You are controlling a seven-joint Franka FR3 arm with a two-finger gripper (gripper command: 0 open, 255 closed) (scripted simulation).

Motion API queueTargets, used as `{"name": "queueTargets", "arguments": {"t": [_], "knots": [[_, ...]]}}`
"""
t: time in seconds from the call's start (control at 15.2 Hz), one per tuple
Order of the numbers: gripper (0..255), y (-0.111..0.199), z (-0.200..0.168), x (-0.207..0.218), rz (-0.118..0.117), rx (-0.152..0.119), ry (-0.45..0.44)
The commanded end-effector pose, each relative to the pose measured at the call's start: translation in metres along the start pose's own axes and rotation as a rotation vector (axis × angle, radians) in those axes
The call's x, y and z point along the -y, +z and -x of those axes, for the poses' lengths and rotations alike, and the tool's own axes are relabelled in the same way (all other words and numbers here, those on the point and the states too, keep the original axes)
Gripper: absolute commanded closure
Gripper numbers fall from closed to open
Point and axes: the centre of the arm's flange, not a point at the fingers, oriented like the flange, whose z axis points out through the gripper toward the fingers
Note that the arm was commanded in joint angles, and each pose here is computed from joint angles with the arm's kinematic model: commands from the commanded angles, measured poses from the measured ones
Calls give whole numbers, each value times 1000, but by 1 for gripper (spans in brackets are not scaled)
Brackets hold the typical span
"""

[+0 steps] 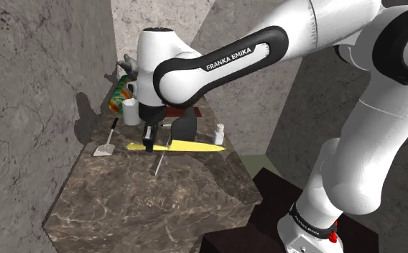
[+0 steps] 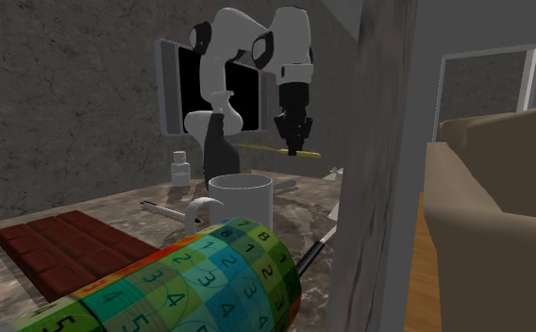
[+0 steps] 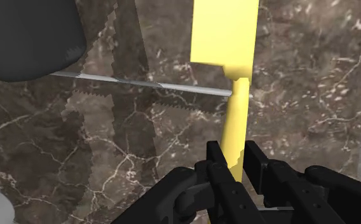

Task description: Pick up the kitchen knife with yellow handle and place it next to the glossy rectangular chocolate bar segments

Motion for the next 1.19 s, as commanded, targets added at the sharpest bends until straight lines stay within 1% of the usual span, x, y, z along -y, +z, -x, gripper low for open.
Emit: {"name": "queueTargets", "arguments": {"t": [0.0, 0.99, 1.06, 1.12], "knots": [[255, 1, 0, -23, 0, 0, -1], [255, 7, -14, -221, 0, 0, -1], [255, 8, -16, -246, 0, 0, -1], [255, 14, -15, -246, 0, 0, -1]]}}
